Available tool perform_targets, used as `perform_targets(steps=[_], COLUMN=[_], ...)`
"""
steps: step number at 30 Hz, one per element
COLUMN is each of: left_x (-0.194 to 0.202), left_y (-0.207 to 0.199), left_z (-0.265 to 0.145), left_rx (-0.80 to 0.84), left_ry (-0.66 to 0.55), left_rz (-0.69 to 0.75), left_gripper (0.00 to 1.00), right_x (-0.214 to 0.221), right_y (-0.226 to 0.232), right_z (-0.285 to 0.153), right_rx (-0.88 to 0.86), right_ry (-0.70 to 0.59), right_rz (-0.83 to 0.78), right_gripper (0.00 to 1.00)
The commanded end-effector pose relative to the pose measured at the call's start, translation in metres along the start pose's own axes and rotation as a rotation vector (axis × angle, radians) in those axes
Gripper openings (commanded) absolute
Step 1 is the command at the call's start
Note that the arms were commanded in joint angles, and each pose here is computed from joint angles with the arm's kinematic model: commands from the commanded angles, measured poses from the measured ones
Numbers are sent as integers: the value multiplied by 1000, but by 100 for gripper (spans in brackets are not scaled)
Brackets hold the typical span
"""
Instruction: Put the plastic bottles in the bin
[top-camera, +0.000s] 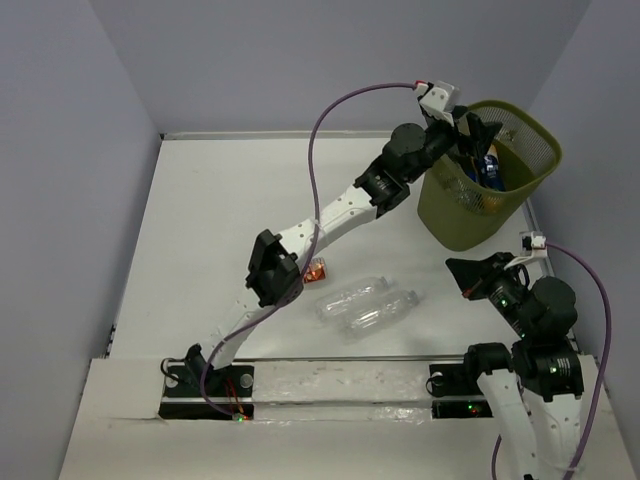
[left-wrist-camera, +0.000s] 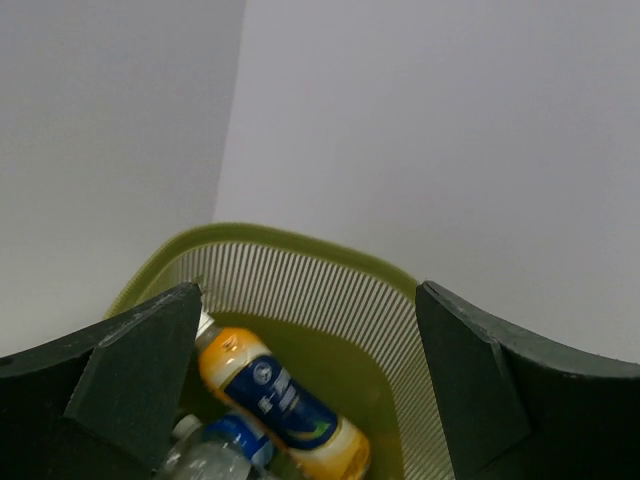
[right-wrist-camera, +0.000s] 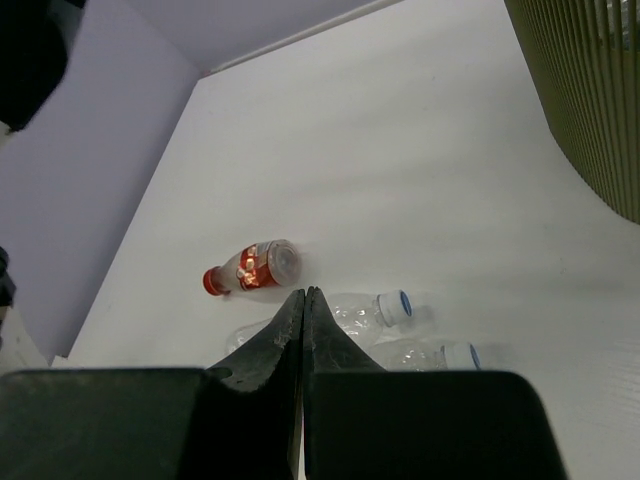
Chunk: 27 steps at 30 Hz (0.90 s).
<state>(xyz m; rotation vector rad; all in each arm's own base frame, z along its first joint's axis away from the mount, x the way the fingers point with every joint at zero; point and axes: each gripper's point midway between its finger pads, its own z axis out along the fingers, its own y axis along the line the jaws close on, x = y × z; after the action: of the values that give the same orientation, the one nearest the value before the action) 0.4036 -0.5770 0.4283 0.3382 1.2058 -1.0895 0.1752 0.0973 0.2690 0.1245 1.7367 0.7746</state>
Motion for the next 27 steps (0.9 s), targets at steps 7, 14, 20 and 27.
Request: perform_targets(steps=[7,14,20,27], left_x=[-121,-34,27,61], left_y=[17,80,104,110], left_z=[-147,-342,-446,-482], left_rx=[-238,-538,-736,-765], left_ry=[174,552,867,1067], left_rz=[285,231,170,189], left_gripper=[98,97,99,99], right_x=[0,12,30,47], right_y=[15,22,23,5], right_z=[-4,-11,-9,-7], right_rx=[-75,-126,-164,-57], right_ry=[50,71,145,242], right_rz=[-89,-81,-39,62], right_gripper=[0,0,4,74])
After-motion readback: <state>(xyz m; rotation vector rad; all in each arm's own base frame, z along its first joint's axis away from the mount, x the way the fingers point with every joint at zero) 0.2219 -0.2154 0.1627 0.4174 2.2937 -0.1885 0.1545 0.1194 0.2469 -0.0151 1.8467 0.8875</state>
